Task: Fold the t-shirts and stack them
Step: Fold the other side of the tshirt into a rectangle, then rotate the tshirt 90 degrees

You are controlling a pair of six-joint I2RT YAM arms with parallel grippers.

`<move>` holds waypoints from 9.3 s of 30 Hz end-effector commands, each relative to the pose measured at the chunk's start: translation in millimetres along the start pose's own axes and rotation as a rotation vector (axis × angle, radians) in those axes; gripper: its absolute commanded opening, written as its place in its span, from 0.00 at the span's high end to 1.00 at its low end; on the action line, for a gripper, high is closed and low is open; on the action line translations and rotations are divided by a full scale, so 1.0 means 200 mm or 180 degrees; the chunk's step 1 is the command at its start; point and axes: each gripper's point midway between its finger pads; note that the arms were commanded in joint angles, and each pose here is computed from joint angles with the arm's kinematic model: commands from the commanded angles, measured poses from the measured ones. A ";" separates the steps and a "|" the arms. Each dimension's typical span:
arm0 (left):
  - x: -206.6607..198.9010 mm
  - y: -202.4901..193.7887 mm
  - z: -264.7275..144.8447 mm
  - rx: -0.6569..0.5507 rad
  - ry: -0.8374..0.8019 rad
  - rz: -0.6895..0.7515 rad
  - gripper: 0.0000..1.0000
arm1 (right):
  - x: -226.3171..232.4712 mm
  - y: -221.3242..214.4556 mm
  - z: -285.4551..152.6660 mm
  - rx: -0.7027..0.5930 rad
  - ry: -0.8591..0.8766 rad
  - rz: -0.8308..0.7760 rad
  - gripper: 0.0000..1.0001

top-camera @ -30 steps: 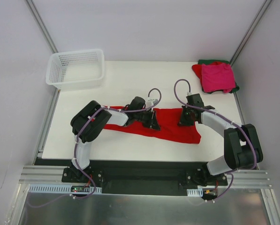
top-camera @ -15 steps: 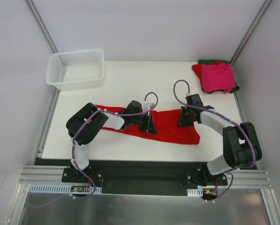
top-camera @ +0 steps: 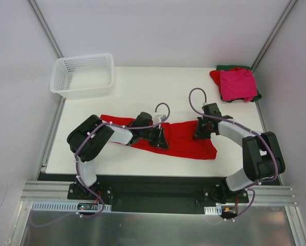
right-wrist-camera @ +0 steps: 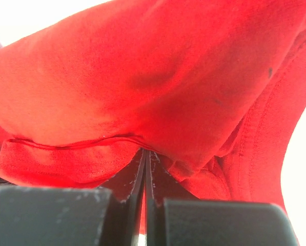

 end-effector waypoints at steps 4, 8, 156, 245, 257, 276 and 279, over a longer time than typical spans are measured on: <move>-0.11 0.05 0.00 -0.0060 -0.0145 0.0126 1.00 | 0.01 0.00 0.01 -0.0010 0.0011 -0.0059 0.99; -0.16 0.07 -0.03 -0.0098 -0.0180 0.0180 1.00 | 0.01 -0.01 0.01 0.0019 0.0021 -0.0051 0.99; -0.19 0.09 0.18 0.0521 -0.1184 -0.0346 1.00 | -0.04 0.23 -0.66 -0.1193 -0.0393 -0.0341 0.99; 0.66 0.98 -0.85 -0.0745 0.2310 -0.0187 0.98 | 0.33 -0.31 -0.22 -0.0101 0.0165 -0.1502 0.99; 0.72 0.90 -0.79 -0.0487 0.2185 -0.0402 1.00 | 0.37 -0.48 -0.12 0.0029 -0.0014 -0.1596 0.99; 0.81 0.70 -0.73 -0.0219 0.2318 -0.0624 1.00 | 0.37 -0.52 0.01 0.0231 -0.0323 -0.1616 0.99; 0.80 0.66 -0.71 -0.0172 0.2303 -0.0680 1.00 | 0.37 -0.51 0.03 0.0246 -0.0354 -0.1616 0.99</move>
Point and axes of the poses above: each gripper's point midway between its finger pads, its own z axis out along the fingers, its own x axis along the line the jaws close on, y = z × x, and after that the axes turned 8 degrees about -z, right-handed
